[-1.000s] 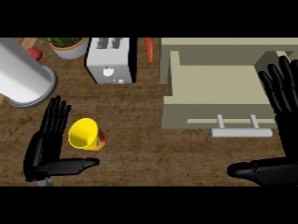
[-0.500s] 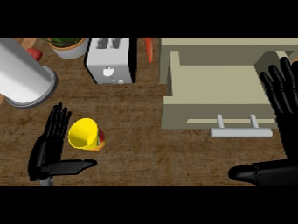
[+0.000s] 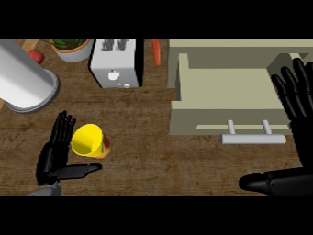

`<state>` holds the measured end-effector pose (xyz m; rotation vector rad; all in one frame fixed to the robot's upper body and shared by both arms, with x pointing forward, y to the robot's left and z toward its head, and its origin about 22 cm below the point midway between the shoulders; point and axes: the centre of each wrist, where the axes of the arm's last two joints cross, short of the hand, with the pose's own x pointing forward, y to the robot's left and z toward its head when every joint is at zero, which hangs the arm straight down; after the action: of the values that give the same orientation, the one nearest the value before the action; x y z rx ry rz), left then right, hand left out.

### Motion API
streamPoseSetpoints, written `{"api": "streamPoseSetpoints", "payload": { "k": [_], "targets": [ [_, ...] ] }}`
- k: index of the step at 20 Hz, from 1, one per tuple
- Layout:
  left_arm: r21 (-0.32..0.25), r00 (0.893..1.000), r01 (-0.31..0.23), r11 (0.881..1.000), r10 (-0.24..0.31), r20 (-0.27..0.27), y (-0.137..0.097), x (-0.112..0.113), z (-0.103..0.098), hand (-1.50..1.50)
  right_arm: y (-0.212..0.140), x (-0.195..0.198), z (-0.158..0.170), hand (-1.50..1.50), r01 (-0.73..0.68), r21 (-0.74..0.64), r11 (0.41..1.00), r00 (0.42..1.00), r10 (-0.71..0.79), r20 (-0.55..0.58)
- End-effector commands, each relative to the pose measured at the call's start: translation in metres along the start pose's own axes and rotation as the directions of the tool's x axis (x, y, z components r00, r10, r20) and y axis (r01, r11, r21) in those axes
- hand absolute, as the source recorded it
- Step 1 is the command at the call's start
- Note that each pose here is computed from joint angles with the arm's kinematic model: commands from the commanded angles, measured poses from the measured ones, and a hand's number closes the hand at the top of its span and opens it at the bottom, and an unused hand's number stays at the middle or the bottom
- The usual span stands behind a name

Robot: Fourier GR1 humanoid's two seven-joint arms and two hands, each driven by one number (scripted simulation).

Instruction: Pick up the cup, place it into the drawer and close the drawer

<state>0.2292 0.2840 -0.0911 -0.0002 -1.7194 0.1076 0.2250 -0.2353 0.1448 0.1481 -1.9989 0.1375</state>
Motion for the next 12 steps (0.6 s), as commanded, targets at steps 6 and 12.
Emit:
{"api": "streamPoseSetpoints", "payload": {
  "k": [6,12],
  "targets": [
    [0.002,1.0,-0.003,1.0,0.003,-0.024,0.003,-0.036,0.0,-1.5,0.004,-0.001,0.003,-1.5,0.015,0.01,1.0,1.0,-0.015,0.014],
    [-0.009,1.0,0.003,1.0,-0.003,-0.023,0.005,-0.025,-0.013,-1.5,0.006,0.004,-0.001,-1.5,0.005,0.008,1.0,1.0,-0.004,-0.005]
  ]
}}
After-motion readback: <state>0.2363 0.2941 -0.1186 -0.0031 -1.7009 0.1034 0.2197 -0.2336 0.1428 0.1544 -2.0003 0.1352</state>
